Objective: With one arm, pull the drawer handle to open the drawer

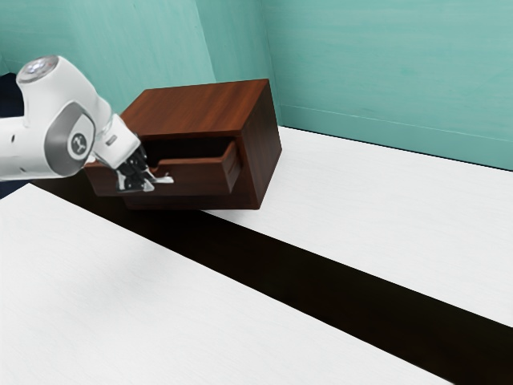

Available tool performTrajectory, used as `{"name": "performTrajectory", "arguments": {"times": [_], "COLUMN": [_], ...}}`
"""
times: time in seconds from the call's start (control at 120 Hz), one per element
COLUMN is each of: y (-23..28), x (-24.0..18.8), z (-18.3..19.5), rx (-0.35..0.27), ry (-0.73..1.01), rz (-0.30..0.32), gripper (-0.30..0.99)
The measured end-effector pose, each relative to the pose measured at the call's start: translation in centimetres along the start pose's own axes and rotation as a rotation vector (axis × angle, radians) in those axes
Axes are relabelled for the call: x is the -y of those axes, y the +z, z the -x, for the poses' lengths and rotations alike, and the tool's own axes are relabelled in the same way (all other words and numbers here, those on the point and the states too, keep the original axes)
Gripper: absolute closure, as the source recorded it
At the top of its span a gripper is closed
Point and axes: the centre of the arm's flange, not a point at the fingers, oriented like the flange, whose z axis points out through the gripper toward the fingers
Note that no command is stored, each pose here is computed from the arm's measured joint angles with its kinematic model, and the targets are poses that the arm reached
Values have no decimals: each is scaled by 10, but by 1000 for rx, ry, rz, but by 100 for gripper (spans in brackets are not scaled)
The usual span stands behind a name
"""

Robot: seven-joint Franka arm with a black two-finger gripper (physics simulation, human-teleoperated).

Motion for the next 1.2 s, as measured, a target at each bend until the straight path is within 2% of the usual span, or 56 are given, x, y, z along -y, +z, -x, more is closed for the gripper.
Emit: {"name": "performTrajectory", "arguments": {"times": [1.05, 1.125, 1.167, 1.2], "y": [-52, -72, -106, -152], "x": [-84, -93, -99, -108], "z": [26, 27, 27, 28], "rx": [-34, -47, -64, -86], "ry": [-15, -13, -9, -3], "rz": [14, -10, -53, -112], "gripper": [66, 67, 66, 63]}}
